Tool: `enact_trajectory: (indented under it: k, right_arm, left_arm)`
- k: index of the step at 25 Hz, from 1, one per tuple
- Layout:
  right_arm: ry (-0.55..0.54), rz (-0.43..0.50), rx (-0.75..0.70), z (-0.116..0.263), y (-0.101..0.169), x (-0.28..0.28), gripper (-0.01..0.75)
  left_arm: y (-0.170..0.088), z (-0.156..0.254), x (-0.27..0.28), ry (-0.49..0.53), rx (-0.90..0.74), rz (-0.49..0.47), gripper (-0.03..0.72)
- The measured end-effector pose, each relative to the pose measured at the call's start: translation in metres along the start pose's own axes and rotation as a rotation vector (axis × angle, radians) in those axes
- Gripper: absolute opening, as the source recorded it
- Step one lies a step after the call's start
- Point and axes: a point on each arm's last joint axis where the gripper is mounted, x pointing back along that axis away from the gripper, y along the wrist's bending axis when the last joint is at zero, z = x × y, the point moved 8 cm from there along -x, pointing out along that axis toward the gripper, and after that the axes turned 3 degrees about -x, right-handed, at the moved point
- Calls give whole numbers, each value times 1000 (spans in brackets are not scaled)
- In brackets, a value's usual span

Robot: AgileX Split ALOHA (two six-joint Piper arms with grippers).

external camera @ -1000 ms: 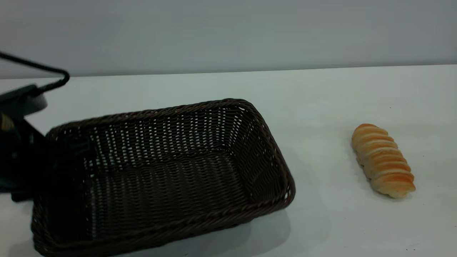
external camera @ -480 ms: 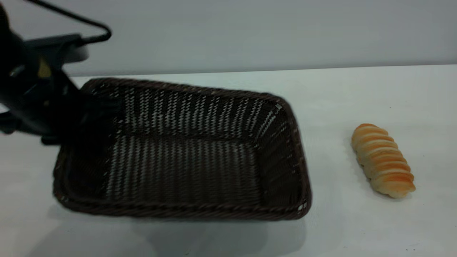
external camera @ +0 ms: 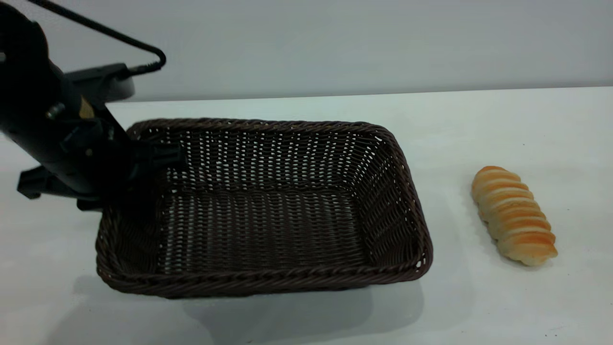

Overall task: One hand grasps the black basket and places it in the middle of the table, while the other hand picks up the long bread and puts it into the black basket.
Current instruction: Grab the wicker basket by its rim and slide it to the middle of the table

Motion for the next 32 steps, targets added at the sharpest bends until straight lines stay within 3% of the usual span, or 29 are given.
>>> enact_trajectory:
  k: [9,19,21,27,30,32]
  right_arm:
    - [-2,-9,8,0,2,0,239]
    - [-2,-9,9,0,2,0,239]
    - [-2,-9,9,0,2,0,239]
    - [-3,-15,1,0,3,0,239]
    - [-4,-20,3,-1,3,0,239]
    - [-4,-20,6,-1,3,0,239]
  left_arm:
    - [-19,10,-24,10,-23,40,134]
    - [-13,22,-33,72,49,-2,150]
    - [-12,23,-32,78,48,-10,216]
    - [-7,24,-23,96,72,-40,552]
    - [-6,24,-18,101,76,-50,630]
    - [-5,23,-13,100,80,-55,641]
